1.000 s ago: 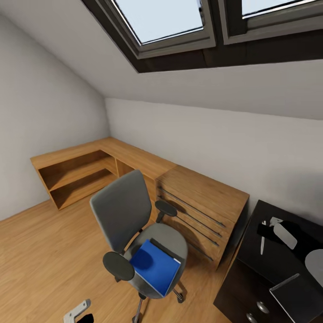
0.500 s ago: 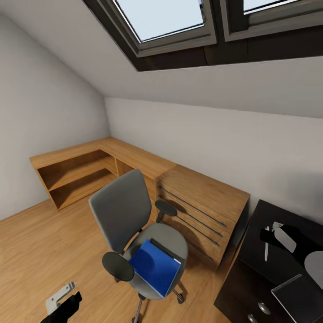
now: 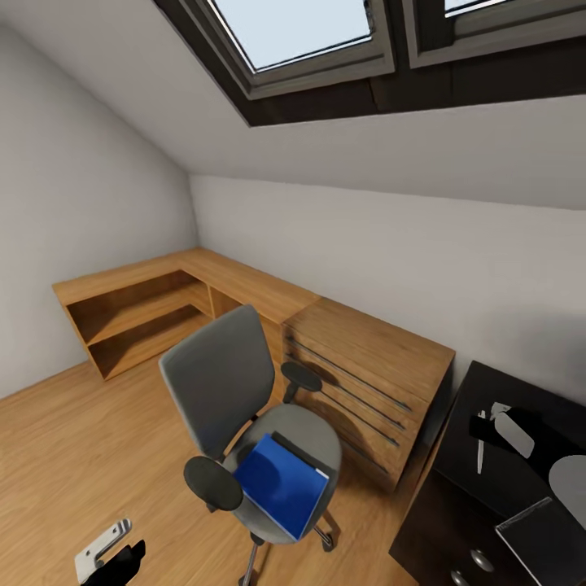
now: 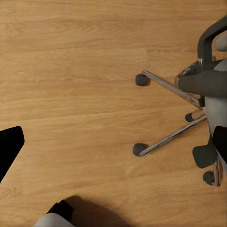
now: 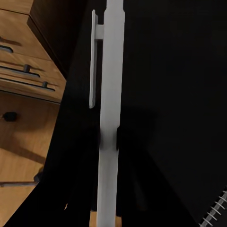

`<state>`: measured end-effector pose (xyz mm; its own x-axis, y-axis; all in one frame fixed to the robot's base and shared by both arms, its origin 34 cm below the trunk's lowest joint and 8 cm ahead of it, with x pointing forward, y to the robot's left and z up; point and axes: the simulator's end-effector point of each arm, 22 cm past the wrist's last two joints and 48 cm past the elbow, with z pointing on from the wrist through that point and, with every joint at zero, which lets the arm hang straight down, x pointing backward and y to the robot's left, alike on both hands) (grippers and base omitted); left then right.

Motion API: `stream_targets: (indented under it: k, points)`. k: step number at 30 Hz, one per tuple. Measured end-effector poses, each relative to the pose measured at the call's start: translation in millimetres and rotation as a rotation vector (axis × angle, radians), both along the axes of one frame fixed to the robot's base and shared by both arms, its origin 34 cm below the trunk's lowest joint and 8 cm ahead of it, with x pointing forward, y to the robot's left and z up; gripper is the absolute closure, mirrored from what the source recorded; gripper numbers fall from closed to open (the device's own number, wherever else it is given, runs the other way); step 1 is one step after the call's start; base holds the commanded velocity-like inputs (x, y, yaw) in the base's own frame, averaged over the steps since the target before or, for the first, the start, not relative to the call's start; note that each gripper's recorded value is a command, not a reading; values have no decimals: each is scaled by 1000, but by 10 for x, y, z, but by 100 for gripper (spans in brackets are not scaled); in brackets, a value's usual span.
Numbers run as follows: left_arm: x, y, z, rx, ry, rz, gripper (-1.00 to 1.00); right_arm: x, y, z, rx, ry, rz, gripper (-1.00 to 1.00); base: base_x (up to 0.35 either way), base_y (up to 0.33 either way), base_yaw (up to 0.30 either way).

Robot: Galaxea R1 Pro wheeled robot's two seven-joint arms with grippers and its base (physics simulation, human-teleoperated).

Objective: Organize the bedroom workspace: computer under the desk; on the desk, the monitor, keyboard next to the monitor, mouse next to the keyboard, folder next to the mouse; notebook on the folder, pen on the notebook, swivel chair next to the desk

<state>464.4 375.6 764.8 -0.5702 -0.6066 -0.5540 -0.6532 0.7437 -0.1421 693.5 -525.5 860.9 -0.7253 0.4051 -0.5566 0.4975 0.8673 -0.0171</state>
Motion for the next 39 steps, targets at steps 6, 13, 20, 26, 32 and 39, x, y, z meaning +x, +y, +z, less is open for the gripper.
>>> stream_targets:
  k: [6,13,20,26,32,39]
  points:
    - [17,-1,-58,-1,0,1,-100,19,-1,-55,-1,0,0,100,0,0,0]
    - [36,-4,-128,-3,1,2,-100,42,-1,-121,-1,0,1,100,0,0,0]
    - [55,-7,-201,-4,1,3,-100,59,-1,-195,-2,0,2,100,0,0,0]
    - [67,-2,-267,-3,2,4,-100,71,-19,-255,-19,6,12,100,0,0,0]
    - [48,11,-312,-1,9,6,-100,73,-48,-267,-46,14,27,100,0,0,0]
    - [45,12,-316,-1,10,6,-100,72,-53,-265,-50,16,30,-100,0,0,0]
